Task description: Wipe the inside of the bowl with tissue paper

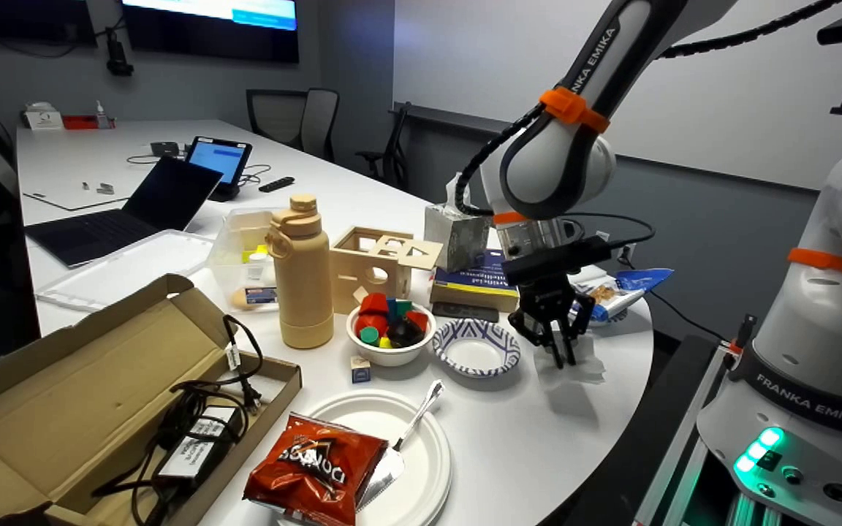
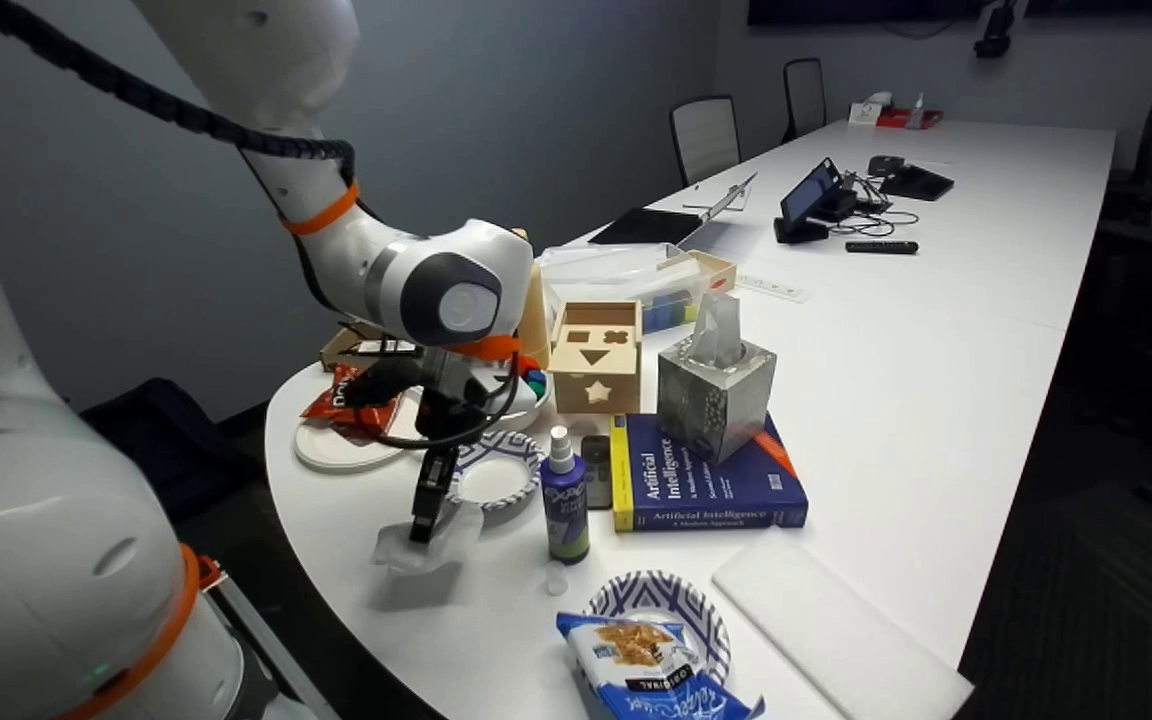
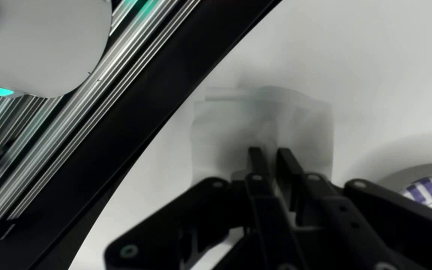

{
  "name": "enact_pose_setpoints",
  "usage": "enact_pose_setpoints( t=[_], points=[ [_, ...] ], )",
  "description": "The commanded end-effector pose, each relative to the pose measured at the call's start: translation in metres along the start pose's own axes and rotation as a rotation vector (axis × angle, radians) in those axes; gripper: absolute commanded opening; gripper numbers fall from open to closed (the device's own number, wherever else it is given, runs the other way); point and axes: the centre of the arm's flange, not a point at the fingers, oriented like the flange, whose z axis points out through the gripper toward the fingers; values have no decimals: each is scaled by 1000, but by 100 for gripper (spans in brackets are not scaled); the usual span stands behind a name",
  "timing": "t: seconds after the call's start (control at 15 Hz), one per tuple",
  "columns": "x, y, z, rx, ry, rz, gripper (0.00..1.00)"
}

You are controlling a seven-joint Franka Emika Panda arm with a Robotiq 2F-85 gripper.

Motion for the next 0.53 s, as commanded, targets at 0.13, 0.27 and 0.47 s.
enact_pose_setpoints(
  t=[0.13, 0.27, 0.47],
  points=[
    [-3, -2, -2, 19, 44, 10, 64],
    [-14, 1, -16, 34, 62, -7, 80],
    [-36, 2, -42, 73, 118, -61, 99]
  ],
)
